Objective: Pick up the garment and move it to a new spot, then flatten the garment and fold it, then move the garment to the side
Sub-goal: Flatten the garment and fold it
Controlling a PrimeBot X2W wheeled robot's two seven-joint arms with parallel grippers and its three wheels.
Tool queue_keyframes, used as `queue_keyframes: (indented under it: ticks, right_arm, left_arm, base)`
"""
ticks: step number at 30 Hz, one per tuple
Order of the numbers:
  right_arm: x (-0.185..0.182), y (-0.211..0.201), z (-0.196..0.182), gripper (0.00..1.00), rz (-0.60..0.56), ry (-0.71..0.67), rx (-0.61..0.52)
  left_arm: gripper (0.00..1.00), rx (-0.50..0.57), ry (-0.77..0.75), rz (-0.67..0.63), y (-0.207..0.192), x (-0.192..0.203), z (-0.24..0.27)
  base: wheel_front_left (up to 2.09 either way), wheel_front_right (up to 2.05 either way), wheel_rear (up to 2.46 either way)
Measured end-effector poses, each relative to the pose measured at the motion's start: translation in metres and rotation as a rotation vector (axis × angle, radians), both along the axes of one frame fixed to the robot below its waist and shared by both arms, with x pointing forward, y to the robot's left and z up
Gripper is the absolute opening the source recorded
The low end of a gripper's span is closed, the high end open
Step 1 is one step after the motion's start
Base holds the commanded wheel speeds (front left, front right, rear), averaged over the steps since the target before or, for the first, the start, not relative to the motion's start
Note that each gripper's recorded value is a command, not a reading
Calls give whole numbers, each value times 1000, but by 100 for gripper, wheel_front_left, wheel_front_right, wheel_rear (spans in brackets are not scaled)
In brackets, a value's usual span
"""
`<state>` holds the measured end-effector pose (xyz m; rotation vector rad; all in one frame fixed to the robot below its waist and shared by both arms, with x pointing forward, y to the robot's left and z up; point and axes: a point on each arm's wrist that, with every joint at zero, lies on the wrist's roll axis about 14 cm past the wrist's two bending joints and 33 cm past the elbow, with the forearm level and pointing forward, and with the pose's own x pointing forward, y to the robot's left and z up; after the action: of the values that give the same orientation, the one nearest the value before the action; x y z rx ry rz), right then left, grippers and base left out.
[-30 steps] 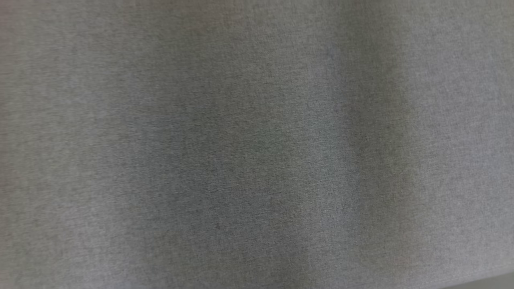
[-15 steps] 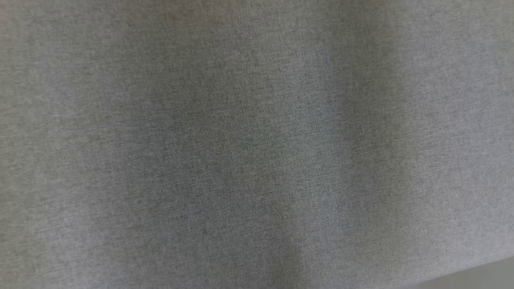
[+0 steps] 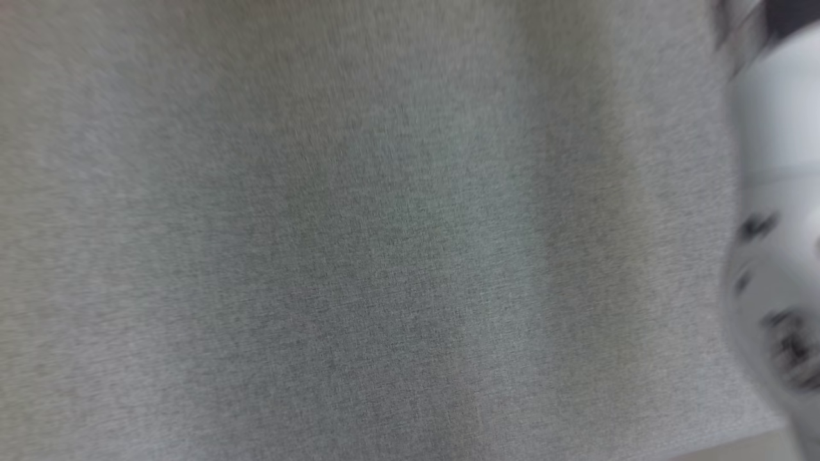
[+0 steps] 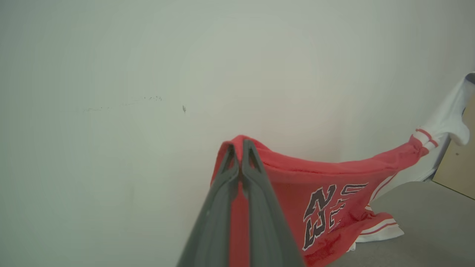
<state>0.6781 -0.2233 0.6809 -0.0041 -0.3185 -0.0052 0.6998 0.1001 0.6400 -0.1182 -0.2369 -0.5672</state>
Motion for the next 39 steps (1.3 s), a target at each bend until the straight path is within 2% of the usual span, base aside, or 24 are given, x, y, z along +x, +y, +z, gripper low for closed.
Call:
queue_keyframes:
  ticks: [8,13,17,21,24,31,39]
  right_arm:
    - [-87,-15,-80,0,18,132,84]
    - [-162,-20,-112,0,21,198,175]
    - [-227,-25,-141,0,-15,281,247]
    - [-278,-27,-154,0,-46,336,292]
    - [-308,-30,-164,0,-73,376,329]
    - [-374,-42,-195,0,-152,490,373]
    - [-426,-43,-228,0,-193,610,406]
  left_arm:
    - [0,-70,109,-2,-1,-77,-44]
    - [0,-162,181,66,13,-128,-65]
    - [0,-200,280,106,19,-176,-102]
    - [0,-240,380,173,30,-220,-136]
    - [0,-211,455,179,28,-258,-166]
    - [0,-239,564,248,38,-316,-201]
    - [0,-263,612,330,55,-355,-218]
  base:
    - [0,0,0]
    - [0,0,0]
    - [0,0,0]
    - [0,0,0]
    - [0,0,0]
    - [0,0,0]
    - [0,0,0]
